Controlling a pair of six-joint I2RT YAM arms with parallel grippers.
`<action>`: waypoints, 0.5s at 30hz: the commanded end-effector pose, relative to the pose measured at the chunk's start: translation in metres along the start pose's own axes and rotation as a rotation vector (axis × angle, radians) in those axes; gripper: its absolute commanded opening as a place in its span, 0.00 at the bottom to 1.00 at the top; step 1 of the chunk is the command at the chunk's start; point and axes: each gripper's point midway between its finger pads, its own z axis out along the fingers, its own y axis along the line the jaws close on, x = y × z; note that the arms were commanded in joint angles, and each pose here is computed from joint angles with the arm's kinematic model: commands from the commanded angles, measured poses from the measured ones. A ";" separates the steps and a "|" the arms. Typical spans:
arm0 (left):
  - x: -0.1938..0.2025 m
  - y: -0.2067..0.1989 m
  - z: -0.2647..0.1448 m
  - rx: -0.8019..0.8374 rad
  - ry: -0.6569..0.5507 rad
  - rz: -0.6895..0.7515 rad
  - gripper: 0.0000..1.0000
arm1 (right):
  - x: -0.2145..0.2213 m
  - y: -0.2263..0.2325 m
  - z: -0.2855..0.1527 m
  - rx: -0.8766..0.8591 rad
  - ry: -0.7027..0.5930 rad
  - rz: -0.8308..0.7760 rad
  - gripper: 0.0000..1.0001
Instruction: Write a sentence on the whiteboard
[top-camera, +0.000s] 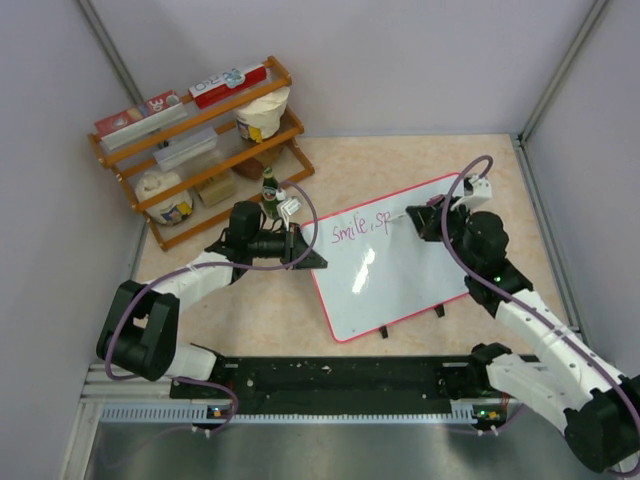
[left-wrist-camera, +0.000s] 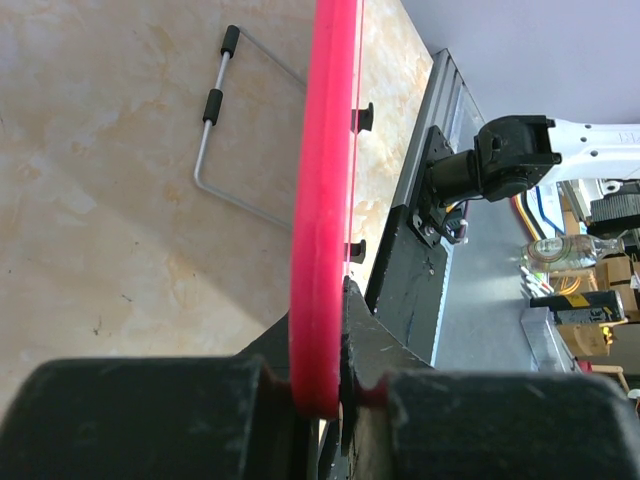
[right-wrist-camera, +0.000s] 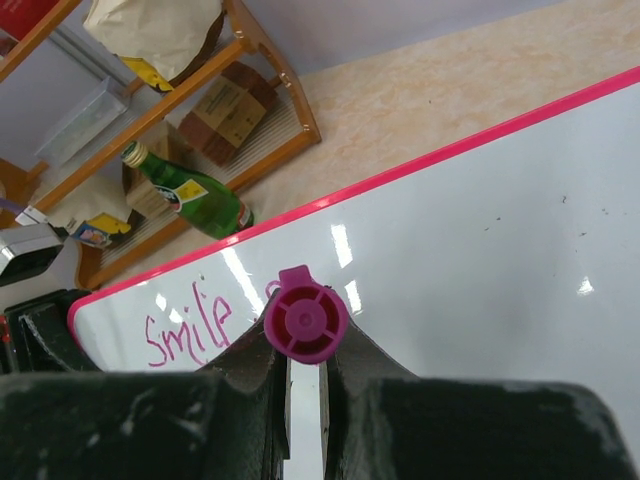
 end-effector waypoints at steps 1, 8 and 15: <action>0.052 0.042 0.005 -0.147 0.120 0.080 0.00 | -0.016 0.002 -0.008 -0.010 -0.060 0.004 0.00; 0.051 0.042 0.005 -0.145 0.120 0.083 0.00 | -0.043 0.002 -0.011 0.011 -0.136 -0.015 0.00; 0.051 0.041 0.005 -0.144 0.118 0.085 0.00 | -0.051 0.004 -0.003 0.014 -0.150 -0.019 0.00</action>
